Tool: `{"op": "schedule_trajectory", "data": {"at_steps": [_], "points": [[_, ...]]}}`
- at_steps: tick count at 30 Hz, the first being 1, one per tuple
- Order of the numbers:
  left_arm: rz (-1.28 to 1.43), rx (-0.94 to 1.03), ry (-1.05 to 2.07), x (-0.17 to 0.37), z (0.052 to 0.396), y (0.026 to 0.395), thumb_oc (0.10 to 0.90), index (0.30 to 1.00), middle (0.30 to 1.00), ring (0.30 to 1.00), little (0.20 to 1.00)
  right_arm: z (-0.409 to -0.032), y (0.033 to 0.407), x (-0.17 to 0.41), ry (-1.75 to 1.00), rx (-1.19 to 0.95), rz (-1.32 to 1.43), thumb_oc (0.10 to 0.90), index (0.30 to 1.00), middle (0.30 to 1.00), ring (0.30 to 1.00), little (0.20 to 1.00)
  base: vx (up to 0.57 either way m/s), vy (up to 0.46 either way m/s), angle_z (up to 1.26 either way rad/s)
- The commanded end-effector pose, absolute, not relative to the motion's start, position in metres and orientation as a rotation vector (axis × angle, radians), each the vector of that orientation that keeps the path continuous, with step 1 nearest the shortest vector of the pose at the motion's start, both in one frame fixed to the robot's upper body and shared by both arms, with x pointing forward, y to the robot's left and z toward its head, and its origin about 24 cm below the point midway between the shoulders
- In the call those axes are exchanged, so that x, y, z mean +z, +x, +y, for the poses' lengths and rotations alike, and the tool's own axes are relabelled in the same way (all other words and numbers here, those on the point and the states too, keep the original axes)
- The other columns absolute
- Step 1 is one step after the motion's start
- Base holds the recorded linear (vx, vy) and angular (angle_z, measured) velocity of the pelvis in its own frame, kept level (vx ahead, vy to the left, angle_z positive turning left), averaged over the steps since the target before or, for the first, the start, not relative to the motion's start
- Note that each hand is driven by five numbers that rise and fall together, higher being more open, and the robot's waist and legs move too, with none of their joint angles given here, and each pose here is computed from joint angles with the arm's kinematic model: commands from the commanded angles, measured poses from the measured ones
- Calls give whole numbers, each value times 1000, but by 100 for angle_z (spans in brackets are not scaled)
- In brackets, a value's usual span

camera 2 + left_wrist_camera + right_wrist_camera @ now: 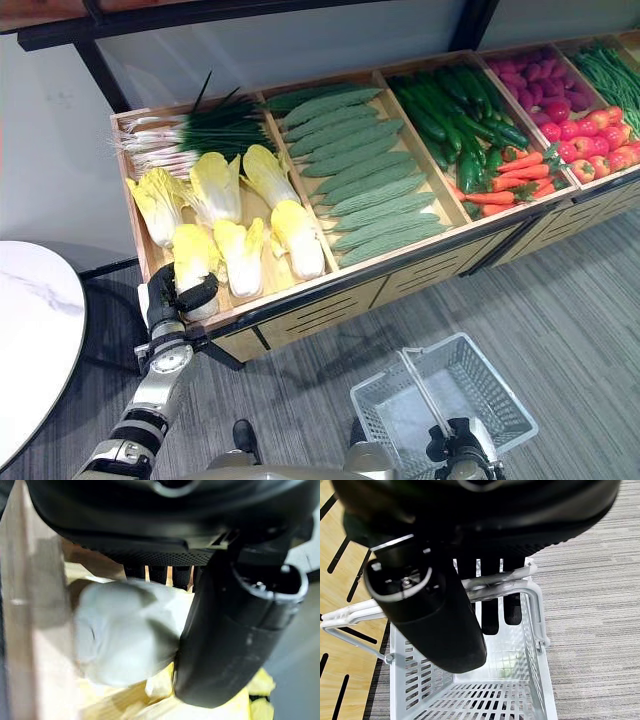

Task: Get the vegetables into the basket

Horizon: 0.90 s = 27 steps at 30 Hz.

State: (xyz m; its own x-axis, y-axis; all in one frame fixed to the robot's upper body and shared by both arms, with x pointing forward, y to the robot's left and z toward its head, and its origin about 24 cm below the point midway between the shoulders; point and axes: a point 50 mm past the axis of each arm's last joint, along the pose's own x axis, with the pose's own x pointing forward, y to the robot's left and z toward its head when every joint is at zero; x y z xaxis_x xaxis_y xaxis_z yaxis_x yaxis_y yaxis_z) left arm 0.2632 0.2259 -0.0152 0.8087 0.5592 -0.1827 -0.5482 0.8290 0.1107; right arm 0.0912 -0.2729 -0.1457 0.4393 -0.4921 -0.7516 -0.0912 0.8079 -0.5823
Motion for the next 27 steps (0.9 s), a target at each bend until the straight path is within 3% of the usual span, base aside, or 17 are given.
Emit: {"op": "schedule_trajectory", "data": {"at_steps": [1,18,23,27], "points": [[99,654,-49,11,227,279,400,300,300,300,300,-292,122,-128,-722,-305,986,400,300,300,300,300,0,0,0],[-626,807,69,156,238,273,400,300,300,300,300,-276,104,-140,-688,-247,1024,400,300,300,300,300,1,-2,5],[-675,527,-197,166,223,266,400,300,300,300,300,-280,105,-139,-674,-262,1028,400,300,300,300,300,-14,11,6],[-548,264,-383,145,211,263,400,300,300,300,300,-284,110,-136,-662,-253,1028,400,300,300,300,300,-3,6,1]]}}
